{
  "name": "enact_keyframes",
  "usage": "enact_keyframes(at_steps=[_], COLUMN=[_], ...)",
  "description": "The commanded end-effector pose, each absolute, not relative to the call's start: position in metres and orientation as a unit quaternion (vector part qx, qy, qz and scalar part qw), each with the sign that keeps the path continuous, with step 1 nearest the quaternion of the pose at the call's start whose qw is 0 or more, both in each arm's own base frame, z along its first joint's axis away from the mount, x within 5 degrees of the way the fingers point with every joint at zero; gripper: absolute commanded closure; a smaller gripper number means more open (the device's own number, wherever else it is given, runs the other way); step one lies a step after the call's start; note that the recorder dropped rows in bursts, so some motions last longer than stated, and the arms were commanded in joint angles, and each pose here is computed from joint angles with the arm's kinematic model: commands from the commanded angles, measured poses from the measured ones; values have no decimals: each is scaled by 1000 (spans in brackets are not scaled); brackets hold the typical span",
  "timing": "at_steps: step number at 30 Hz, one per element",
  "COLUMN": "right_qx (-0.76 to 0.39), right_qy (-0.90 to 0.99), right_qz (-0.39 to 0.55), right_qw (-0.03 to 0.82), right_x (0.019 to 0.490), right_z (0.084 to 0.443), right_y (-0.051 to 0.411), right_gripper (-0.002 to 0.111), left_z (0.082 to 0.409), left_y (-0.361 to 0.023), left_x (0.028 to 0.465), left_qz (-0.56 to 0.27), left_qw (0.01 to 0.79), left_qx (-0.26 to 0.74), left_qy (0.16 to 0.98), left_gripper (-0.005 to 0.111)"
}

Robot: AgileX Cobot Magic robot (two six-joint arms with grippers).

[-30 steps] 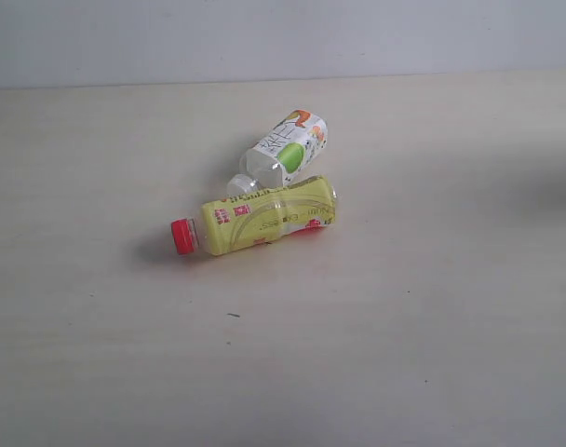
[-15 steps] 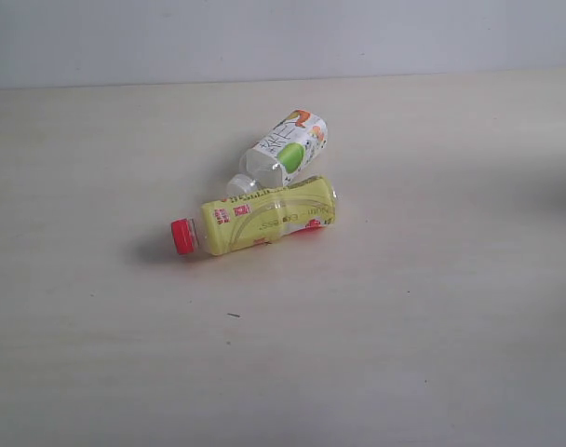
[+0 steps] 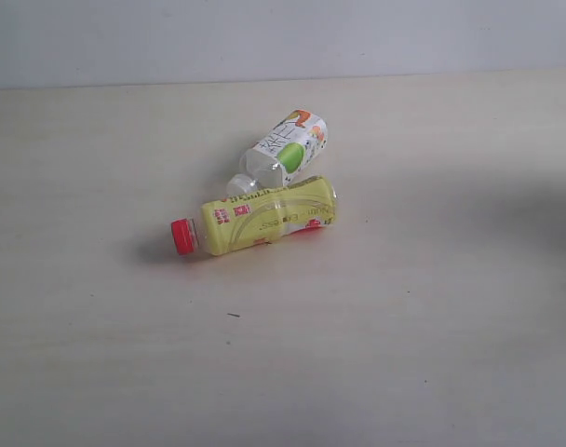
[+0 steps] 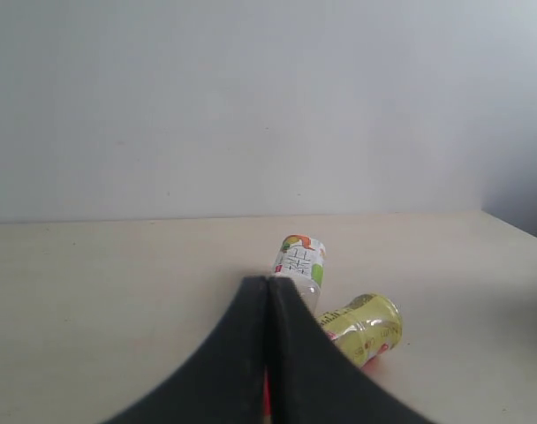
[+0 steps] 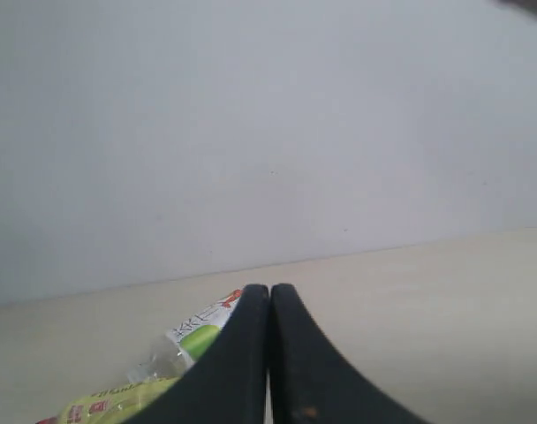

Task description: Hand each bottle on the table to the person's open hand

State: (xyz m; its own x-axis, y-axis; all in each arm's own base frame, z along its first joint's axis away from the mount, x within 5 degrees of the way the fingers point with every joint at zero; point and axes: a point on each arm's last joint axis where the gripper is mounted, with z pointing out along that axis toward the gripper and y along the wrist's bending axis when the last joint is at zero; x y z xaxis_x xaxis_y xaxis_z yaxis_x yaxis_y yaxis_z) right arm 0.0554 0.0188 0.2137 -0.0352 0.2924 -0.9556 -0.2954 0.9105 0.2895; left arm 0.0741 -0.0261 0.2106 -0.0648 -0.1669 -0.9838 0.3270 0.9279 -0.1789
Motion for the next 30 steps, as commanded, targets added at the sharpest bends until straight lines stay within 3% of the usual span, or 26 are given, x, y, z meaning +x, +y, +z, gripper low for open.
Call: enact_keyframes(at_steps=[1,5,14,19,27,30], right_qx=[38,78,55,50,-112,-198], right_qy=[675,672,676,657,724,792], right_qz=[202,238,236,242,188,170], right_qw=[709,697,696,712,654,552], right_x=[56,57,56,53,78,115], right_z=[218,218,218,237,274,285], right_y=[12,11,14,14,37,55], right_gripper=[108,108,108,108,108,108], left_z=[212,212,212,212,212,212], left_y=[-26,-26,-26,-26,-26,-26], left_x=[74,74,74,74,74,74], left_qz=[-182,-182,-182,-182,-182,-182], left_qw=[685,685,685,685,685,685], left_qx=[54,54,54,54,54,54], left_qy=[704,704,704,704,704,704], left_gripper=[107,107,107,107,107,107])
